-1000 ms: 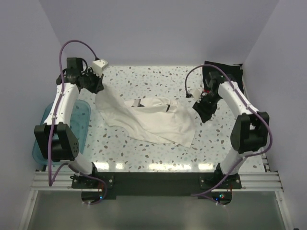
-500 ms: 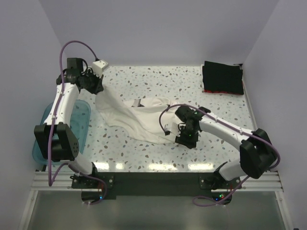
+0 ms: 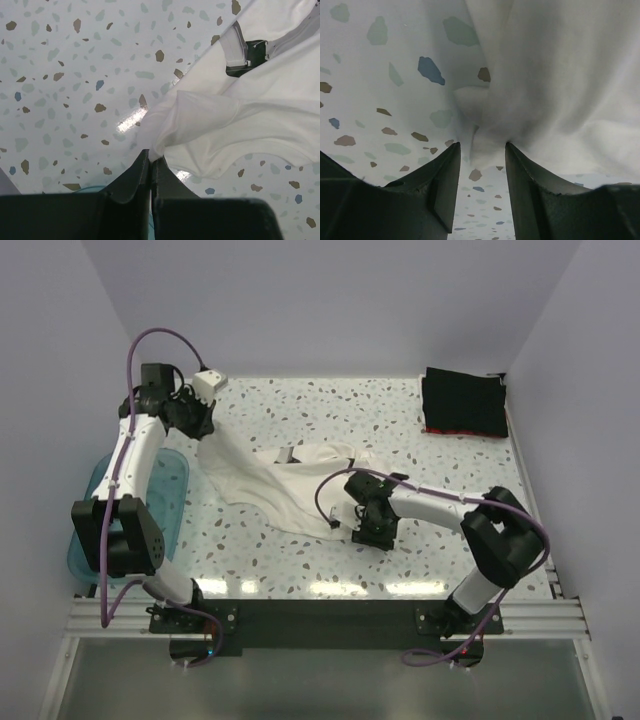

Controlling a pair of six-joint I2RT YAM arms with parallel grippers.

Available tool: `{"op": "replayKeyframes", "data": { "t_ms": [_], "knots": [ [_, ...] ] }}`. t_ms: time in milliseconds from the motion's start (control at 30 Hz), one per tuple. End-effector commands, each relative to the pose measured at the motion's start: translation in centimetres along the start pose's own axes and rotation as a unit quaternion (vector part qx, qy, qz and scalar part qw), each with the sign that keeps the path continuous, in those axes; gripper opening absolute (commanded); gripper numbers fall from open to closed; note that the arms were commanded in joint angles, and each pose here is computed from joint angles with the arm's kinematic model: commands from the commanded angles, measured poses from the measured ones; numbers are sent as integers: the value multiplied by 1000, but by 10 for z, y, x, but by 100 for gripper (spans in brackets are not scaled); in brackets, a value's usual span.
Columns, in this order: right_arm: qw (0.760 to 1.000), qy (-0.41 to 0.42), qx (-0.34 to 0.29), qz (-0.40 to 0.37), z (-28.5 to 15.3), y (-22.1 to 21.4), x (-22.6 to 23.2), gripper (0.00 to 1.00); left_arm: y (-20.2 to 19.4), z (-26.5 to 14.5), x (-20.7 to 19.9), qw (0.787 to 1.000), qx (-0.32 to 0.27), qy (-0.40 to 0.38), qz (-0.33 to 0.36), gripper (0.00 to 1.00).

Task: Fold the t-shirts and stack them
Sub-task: Flatten the tshirt out

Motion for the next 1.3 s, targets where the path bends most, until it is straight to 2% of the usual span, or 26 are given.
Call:
{"op": "replayKeyframes", "data": {
  "t_ms": [0,133,200,233,267,367,500,567,733,933,1000,1033,1100,1267],
  "knots": [
    [1000,-21,18,0,9,-5,0,45,3,-6,-1,1000,-5,10,19,0],
    [998,-27,48,-1,18,-16,3,45,1,-6,-1,1000,-3,10,23,0],
    [998,-24,59,-1,22,-21,5,39,0,-5,-1,1000,-4,10,21,0],
    [998,-26,58,-1,23,-22,6,35,0,-5,-1,1000,-4,10,21,0],
    [998,-28,62,-2,25,-25,7,24,0,-4,-1,1000,-4,10,21,0],
    [997,-38,63,-1,23,-24,4,0,2,-4,-1,1000,-10,8,19,0],
    [997,-71,32,3,-10,-23,-13,0,16,-9,0,999,-41,2,13,0],
    [994,-104,-9,24,-42,-22,-40,0,29,-16,4,998,-60,11,17,0],
    [978,-186,-63,66,-109,-40,-98,0,56,-30,14,994,-105,30,29,0],
    [940,-297,-139,96,-186,-41,-146,0,93,-56,28,981,-169,77,48,0],
    [913,-353,-176,108,-225,-39,-158,0,108,-73,31,973,-201,100,55,0],
    [910,-357,-178,112,-226,-40,-160,0,112,-77,33,970,-211,106,57,0],
    [887,-396,-203,121,-258,-41,-165,0,127,-97,32,958,-245,129,70,0],
    [822,-484,-271,129,-326,-50,-146,0,148,-156,18,920,-326,194,96,0]
  ]
}}
Point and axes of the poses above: each gripper's point midway between its finger pads, its own z axis out along the fingers, its own x axis along the line the jaws close on, y = z × x, the point moved 10 cm from there along -z, back along the fingers, and after that the axes turned 4 degrees about z, right-handed, at the moved point
